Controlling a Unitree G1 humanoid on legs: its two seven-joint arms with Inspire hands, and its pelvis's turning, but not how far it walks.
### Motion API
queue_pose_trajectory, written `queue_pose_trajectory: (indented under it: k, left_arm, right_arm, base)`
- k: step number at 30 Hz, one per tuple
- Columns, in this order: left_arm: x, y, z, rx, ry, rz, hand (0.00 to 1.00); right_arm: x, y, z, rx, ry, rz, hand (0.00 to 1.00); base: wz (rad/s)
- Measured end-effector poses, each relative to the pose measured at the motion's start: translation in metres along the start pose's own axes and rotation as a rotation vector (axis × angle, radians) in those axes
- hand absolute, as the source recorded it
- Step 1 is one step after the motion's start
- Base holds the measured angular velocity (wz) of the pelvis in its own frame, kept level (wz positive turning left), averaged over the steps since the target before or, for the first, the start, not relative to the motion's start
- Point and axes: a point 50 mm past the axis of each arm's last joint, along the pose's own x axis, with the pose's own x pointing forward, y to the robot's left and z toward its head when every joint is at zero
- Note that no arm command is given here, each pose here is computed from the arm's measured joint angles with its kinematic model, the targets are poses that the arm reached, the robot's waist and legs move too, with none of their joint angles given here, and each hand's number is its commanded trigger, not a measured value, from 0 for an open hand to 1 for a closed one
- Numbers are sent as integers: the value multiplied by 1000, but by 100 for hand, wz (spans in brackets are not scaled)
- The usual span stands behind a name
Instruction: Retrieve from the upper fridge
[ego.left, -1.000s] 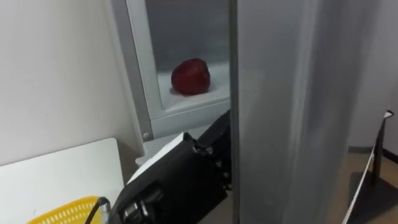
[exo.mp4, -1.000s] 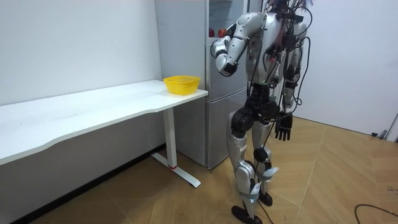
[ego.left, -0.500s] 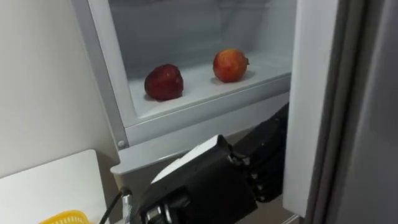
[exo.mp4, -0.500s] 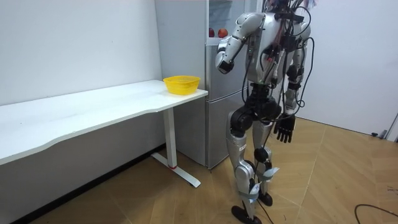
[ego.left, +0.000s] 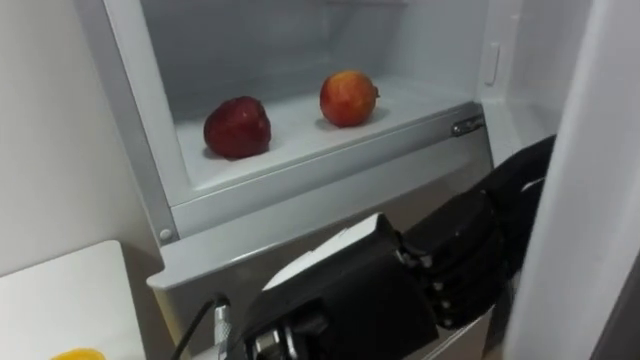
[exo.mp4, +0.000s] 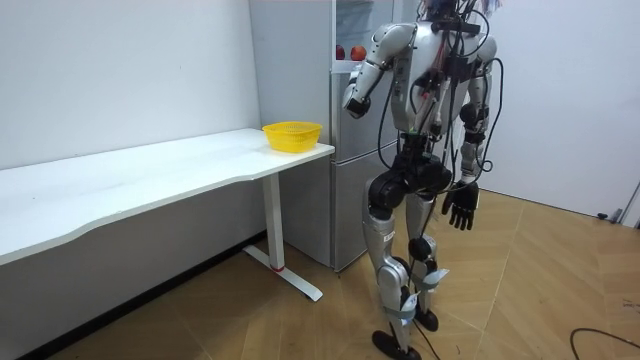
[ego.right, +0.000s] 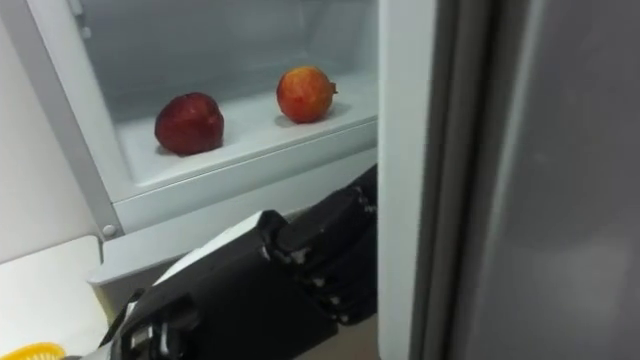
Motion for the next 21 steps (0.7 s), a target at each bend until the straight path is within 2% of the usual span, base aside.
queue_pose_trajectory:
  k: [21]
  left_arm:
    - [12, -6, -6, -33, 4, -36, 0]
  right_arm:
    - [0, -1, 2, 63, -5, 35, 0]
  base:
    - [-2]
